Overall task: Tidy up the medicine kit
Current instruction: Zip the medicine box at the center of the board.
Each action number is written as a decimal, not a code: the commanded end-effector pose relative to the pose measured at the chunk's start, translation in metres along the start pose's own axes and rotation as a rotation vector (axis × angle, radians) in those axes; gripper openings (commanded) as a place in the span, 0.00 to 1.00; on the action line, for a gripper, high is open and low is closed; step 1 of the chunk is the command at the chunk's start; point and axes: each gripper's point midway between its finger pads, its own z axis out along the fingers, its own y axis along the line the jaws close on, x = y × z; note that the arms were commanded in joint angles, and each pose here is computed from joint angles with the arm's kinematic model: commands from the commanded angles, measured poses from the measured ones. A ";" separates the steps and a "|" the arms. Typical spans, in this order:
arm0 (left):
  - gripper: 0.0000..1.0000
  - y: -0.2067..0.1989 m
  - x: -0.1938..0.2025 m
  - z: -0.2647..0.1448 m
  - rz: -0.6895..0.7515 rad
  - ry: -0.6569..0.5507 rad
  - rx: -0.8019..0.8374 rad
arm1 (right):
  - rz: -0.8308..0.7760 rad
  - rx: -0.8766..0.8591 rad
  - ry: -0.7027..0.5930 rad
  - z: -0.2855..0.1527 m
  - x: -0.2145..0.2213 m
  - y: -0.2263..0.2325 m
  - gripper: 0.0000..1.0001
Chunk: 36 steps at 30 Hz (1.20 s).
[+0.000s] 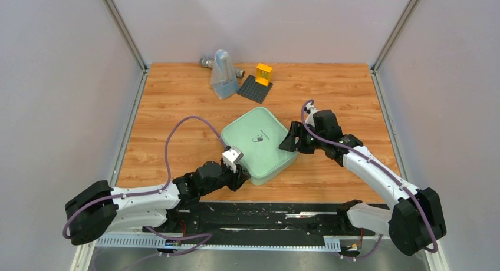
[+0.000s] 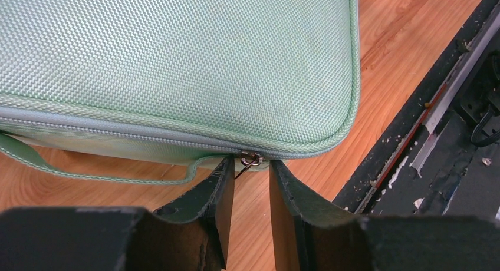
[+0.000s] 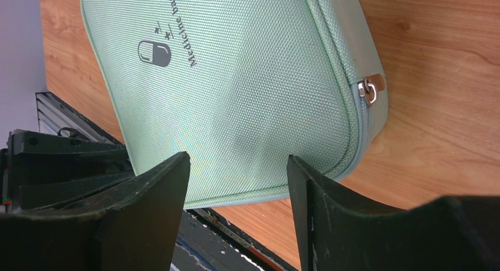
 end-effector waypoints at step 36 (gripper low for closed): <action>0.00 -0.020 -0.020 -0.011 -0.060 0.071 0.042 | -0.130 -0.085 0.286 -0.011 0.122 0.048 0.07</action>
